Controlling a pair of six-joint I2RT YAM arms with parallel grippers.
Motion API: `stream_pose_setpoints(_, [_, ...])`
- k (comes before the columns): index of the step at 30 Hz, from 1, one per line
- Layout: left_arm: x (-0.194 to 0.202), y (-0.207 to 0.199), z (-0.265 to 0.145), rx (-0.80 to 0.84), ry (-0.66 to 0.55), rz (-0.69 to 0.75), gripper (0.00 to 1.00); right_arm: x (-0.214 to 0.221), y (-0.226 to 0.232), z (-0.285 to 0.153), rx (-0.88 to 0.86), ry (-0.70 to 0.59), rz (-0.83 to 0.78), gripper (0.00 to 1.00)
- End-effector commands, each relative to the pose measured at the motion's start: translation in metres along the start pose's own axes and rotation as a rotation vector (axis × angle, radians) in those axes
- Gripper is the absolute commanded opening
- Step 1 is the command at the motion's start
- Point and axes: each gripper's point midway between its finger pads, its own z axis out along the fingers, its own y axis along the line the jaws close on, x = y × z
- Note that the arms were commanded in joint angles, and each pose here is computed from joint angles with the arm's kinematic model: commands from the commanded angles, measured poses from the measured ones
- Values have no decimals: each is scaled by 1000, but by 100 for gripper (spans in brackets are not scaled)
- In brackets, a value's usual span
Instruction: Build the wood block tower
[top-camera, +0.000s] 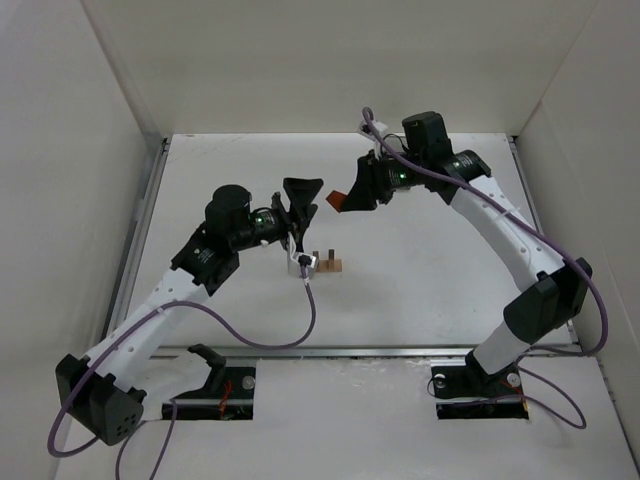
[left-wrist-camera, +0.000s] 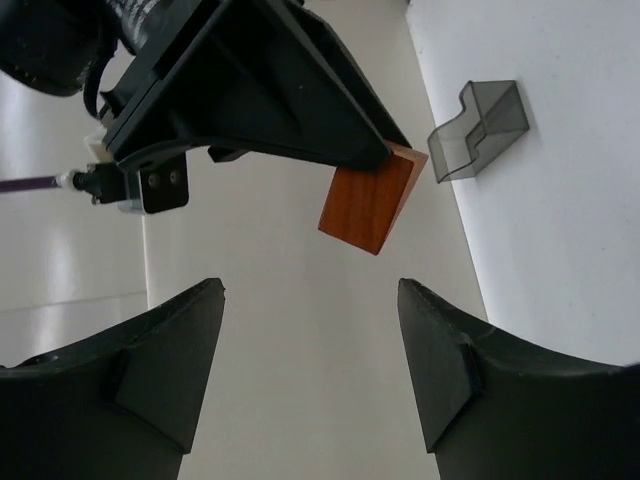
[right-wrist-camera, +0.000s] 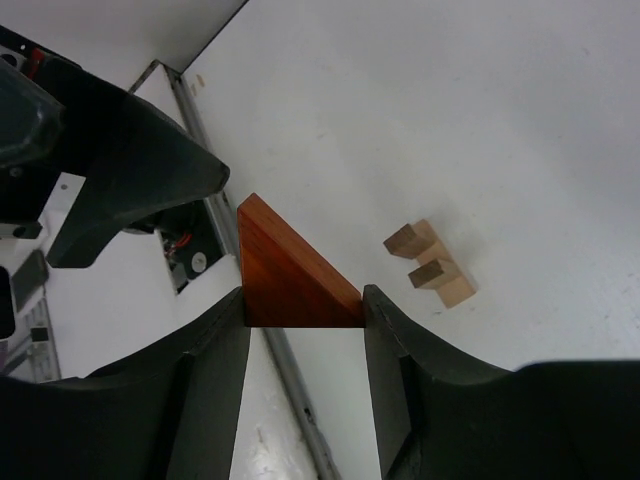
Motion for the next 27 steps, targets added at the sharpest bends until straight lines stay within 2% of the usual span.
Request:
stream_pose_setpoints(1, [-12, -2, 8, 36, -45, 83, 67, -18, 20, -13, -39, -95, -2, 0])
stream_pose_setpoints(6, [-18, -12, 19, 98, -42, 112, 60, -17, 22, -13, -41, -99, 15, 0])
stream_pose_setpoints(10, [-18, -21, 29, 168, -41, 106, 59, -14, 20, -12, -40, -93, 21, 0])
stream_pose_setpoints(16, [-19, -14, 30, 155, -25, 112, 58, -3, 11, -7, 6, -74, 42, 0])
stream_pose_setpoints(27, [-13, -18, 38, 194, -6, 54, 55, 2, 20, -3, -23, -54, 20, 0])
